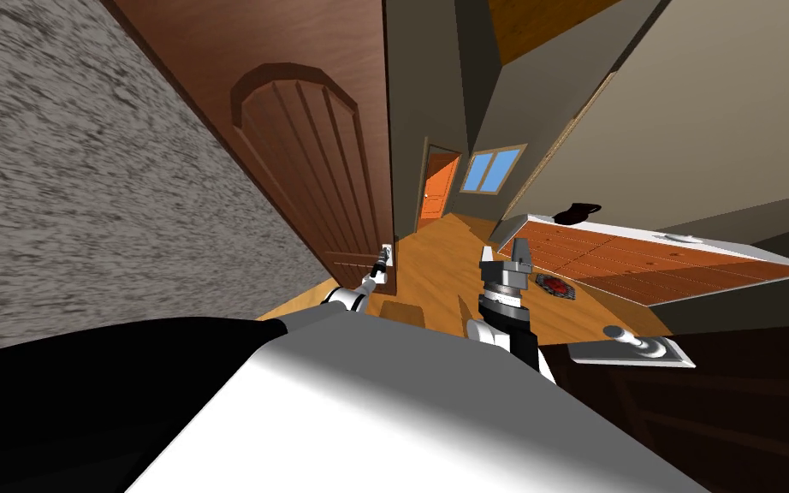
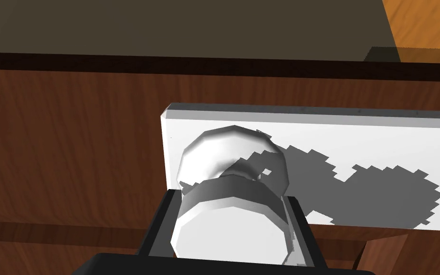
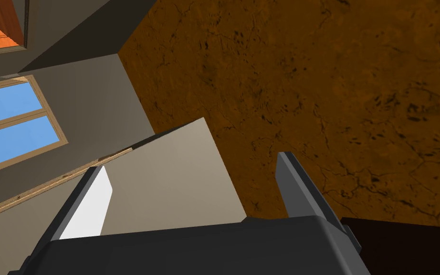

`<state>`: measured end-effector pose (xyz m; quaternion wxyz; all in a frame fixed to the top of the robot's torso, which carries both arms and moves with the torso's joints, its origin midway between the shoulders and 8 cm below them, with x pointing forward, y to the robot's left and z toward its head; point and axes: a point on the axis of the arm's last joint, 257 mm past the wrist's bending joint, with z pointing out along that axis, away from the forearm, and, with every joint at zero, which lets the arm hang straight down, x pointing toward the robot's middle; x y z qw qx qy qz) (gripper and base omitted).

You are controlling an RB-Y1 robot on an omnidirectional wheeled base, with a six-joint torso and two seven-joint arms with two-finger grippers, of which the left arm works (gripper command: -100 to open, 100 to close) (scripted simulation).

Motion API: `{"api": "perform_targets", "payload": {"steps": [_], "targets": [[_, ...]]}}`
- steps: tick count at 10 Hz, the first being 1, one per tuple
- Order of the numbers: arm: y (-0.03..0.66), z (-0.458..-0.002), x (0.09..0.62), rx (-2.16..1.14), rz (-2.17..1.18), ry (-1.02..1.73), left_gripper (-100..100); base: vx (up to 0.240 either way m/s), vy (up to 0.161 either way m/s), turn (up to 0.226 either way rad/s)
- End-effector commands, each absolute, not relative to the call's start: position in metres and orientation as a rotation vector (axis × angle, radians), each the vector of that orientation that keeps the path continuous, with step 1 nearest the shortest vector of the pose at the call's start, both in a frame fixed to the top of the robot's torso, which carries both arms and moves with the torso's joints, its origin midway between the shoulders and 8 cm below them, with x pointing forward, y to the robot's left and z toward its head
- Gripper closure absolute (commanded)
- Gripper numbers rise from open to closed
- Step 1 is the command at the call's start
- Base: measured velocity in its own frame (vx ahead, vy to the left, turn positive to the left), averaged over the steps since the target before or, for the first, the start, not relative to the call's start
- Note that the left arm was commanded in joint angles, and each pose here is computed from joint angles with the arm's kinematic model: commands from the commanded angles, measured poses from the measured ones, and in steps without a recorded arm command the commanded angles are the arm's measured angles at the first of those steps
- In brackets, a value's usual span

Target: Push the door open

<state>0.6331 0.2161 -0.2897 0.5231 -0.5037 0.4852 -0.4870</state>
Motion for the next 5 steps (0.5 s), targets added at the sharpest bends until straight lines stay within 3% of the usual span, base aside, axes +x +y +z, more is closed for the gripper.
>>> {"api": "perform_targets", "payload": {"steps": [1, 4, 5], "targets": [[0.215, -0.295, 0.631, -1.215, -1.161, 1.171, 100, -0.043, 0.001, -0.002], [0.215, -0.295, 0.631, -1.215, -1.161, 1.171, 100, -0.018, 0.000, 0.003], [0.229, -0.298, 0.630, -1.228, -1.139, 1.162, 100, 0.132, -0.037, 0.024]]}}
